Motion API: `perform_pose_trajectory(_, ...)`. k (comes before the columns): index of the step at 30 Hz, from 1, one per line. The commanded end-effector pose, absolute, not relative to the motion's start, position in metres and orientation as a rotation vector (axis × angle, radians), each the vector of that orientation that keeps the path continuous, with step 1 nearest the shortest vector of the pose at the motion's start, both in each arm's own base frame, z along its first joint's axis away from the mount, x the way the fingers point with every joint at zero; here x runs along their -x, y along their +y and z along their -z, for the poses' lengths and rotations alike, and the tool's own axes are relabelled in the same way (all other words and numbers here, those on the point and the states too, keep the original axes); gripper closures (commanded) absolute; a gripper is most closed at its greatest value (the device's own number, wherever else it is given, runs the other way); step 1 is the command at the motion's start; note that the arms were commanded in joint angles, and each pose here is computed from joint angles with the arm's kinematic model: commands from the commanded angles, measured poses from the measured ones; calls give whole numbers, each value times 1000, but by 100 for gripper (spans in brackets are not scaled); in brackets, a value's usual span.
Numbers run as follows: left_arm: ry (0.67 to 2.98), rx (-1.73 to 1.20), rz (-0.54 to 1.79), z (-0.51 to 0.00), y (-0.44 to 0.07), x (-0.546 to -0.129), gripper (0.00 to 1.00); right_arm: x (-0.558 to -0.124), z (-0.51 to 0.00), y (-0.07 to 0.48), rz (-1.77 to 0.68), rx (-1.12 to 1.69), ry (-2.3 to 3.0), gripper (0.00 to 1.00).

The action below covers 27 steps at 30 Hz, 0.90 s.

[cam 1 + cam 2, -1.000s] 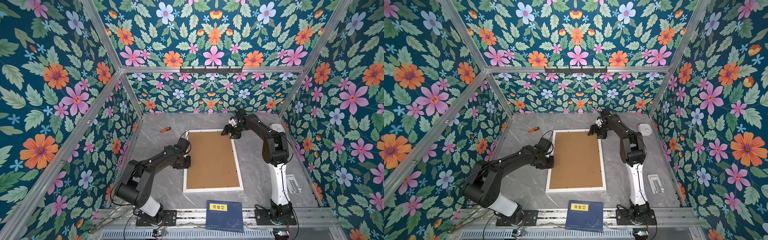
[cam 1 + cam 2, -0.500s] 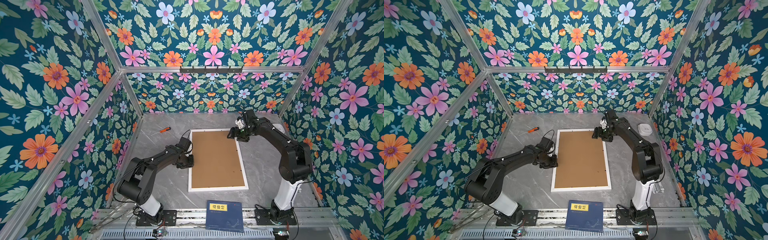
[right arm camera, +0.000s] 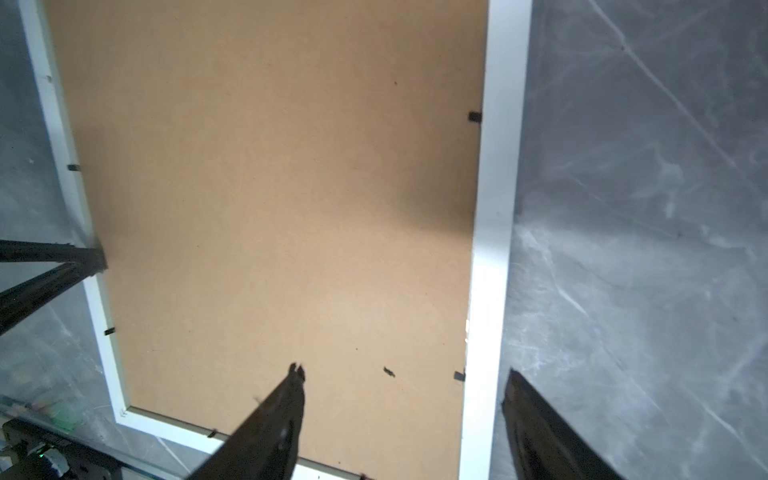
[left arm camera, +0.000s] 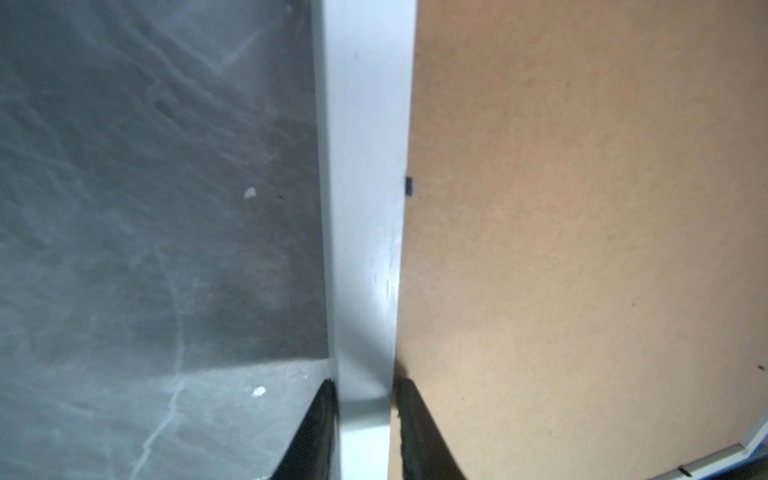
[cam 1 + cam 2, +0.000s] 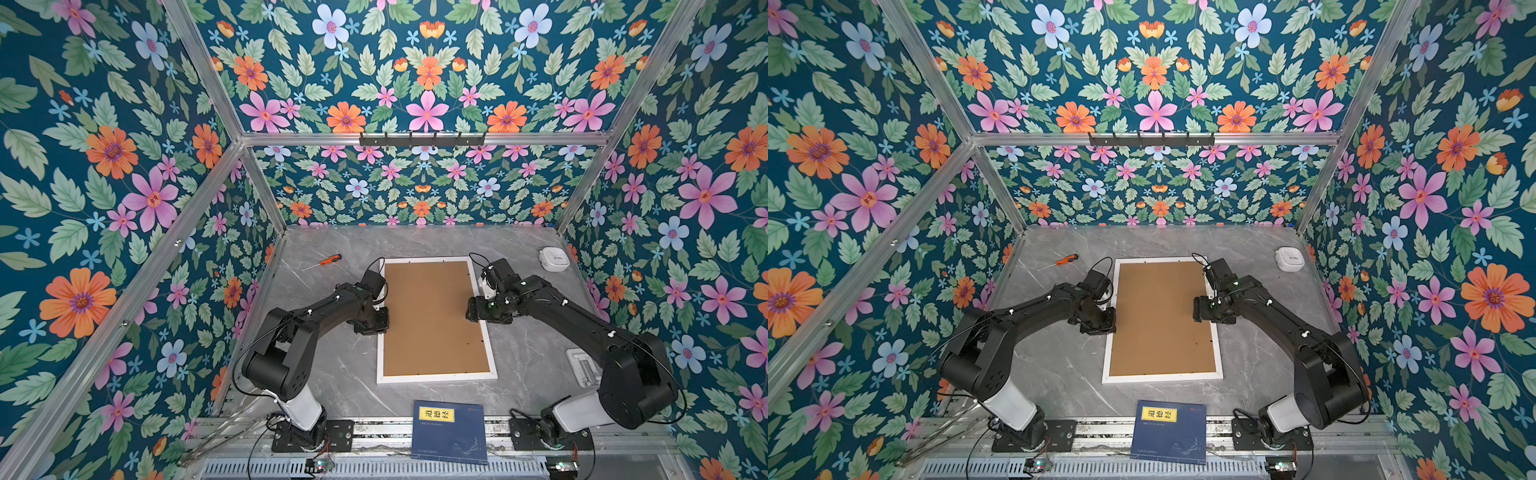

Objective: Put the photo into the frame

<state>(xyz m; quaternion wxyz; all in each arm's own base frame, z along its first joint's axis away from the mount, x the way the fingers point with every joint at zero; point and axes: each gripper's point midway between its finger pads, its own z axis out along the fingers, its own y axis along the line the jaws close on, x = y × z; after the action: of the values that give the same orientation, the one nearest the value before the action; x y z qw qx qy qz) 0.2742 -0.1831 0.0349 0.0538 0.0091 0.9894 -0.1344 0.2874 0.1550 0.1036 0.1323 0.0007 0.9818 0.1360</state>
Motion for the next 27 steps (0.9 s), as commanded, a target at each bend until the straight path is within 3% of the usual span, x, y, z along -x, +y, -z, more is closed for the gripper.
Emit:
perform_pose_trajectory(1,3010,-45,369,-33,-179,-275,72,-286,-101,152,-375,-43,2847,24)
perform_pose_trajectory(7,3011,-44,344,-32,-177,-276,73,-262,-96,161,-404,2,2882,24)
perform_pose_trajectory(12,3023,-39,306,-30,-173,-276,77,-238,-104,194,-764,-44,2888,23)
perform_pose_trajectory(18,3007,72,421,-26,-181,-270,78,-210,-105,207,-864,-216,2877,22)
perform_pose_trajectory(23,3021,66,401,-22,-180,-271,78,-192,-93,218,-863,-206,2902,22)
perform_pose_trajectory(27,3024,45,373,-24,-178,-272,78,-179,-81,208,-668,-101,2948,22)
